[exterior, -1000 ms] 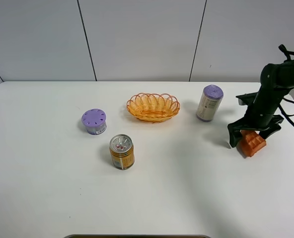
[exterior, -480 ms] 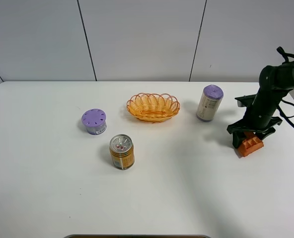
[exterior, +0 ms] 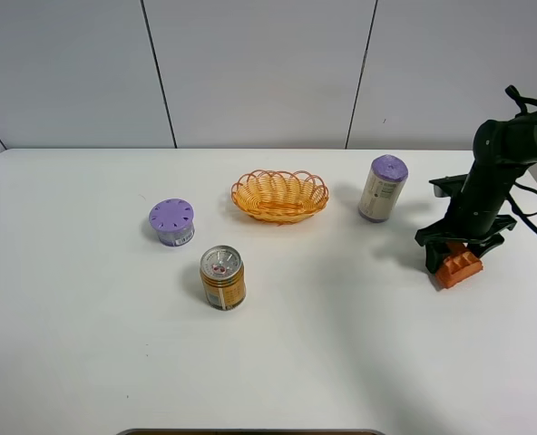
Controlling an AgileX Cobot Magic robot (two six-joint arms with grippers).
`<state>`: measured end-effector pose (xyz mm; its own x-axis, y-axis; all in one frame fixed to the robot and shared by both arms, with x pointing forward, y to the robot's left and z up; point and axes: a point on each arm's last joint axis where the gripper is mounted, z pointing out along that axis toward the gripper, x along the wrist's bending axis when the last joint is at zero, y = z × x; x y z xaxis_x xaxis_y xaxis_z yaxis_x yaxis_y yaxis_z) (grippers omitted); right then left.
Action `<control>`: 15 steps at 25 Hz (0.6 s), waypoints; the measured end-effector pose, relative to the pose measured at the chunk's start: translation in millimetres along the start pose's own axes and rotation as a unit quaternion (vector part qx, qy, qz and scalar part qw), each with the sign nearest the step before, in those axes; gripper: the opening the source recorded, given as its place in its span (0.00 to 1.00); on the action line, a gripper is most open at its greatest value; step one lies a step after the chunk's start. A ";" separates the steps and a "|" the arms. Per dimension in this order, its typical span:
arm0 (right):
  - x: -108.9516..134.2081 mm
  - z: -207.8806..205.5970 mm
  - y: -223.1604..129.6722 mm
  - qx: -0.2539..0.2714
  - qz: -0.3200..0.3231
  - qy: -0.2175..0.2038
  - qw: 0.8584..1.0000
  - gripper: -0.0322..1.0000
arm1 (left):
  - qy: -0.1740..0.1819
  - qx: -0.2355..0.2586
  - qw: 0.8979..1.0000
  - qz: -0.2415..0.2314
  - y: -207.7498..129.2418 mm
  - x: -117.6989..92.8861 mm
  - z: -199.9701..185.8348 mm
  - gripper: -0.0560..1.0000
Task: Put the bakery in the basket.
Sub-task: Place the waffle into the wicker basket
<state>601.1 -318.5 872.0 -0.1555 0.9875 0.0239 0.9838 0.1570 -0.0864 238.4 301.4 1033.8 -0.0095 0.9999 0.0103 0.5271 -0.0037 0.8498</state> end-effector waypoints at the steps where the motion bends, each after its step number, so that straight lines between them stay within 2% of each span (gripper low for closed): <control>1: 0.1 0.0 -0.3 0.002 0.000 0.000 1.000 0.68 | 0.000 0.000 1.000 0.000 0.0 0.0 0.0 0.99; 8: 1.4 -24.2 -5.7 -0.008 0.008 -0.002 1.000 0.68 | 0.000 0.000 1.000 0.000 0.0 0.0 0.0 0.99; 15: 4.5 -83.1 -18.2 -0.077 0.009 -0.015 0.997 0.68 | 0.000 0.000 1.000 0.000 0.0 0.0 0.0 0.99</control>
<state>589.9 -317.8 956.5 -0.1389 0.9903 -0.0072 0.9880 0.1391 0.0672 238.4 301.4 1033.8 -0.0095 0.9999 0.0103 0.5271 -0.0037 0.8498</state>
